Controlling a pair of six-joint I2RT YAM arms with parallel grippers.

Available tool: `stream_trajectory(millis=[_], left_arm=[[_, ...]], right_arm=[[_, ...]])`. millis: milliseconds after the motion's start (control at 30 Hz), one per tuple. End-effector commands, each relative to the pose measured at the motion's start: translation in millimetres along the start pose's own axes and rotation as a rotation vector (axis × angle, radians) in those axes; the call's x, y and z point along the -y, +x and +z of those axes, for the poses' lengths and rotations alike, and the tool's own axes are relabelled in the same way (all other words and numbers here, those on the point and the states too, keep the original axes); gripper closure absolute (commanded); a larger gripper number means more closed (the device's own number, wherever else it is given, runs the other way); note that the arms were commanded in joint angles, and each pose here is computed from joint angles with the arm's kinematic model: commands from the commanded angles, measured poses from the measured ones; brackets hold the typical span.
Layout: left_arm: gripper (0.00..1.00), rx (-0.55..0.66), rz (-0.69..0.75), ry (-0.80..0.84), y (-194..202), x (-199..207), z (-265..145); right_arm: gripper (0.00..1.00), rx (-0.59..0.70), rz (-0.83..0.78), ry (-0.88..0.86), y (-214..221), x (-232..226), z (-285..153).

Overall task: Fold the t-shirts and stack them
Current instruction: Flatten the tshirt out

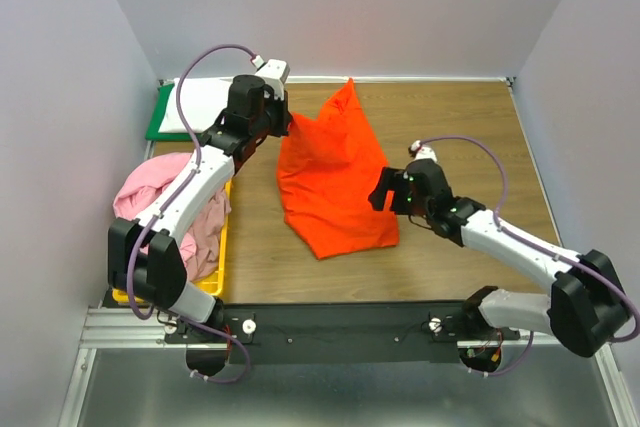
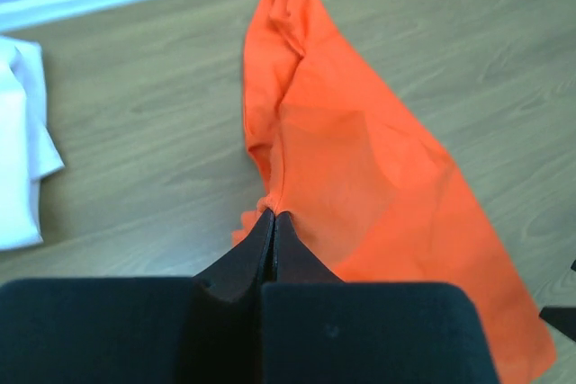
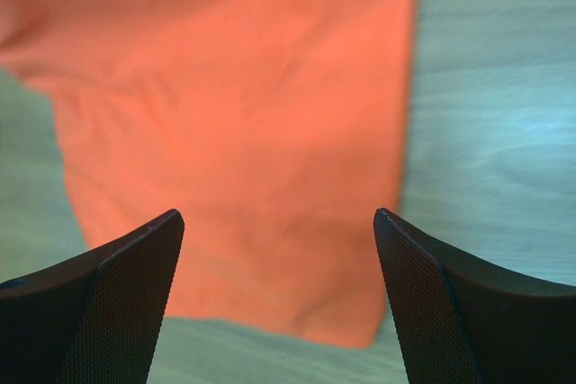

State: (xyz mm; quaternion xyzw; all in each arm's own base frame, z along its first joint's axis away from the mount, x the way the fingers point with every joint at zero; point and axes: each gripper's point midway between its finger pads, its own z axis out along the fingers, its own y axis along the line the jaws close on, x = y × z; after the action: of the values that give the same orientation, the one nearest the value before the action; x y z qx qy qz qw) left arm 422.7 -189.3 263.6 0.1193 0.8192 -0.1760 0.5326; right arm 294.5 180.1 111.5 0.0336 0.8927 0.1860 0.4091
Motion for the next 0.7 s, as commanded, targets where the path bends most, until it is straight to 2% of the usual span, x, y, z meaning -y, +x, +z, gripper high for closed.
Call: stream_trajectory(millis=[0,67,367,433,533,667], left_arm=[[1.0,0.0,0.002,0.05,2,-4,-2],[1.0,0.017,0.004,0.057,0,-2,-6],[1.0,0.033,0.007,0.015,-3,-12,-10],[1.0,0.033,0.005,0.015,-3,-13,-10],[1.0,0.027,0.005,0.011,-1,-14,-9],[1.0,0.042,0.005,-0.007,-6,-19,-12]], right_arm=[[0.08,-0.098,-0.011,0.006,36,-14,5],[0.08,-0.13,0.005,0.078,51,-1,15],[0.1,-0.183,0.003,0.191,70,20,25],[0.11,-0.234,-0.002,0.211,84,25,29],[0.25,-0.28,0.003,0.224,97,29,32],[0.5,-0.285,0.009,0.247,98,32,34]])
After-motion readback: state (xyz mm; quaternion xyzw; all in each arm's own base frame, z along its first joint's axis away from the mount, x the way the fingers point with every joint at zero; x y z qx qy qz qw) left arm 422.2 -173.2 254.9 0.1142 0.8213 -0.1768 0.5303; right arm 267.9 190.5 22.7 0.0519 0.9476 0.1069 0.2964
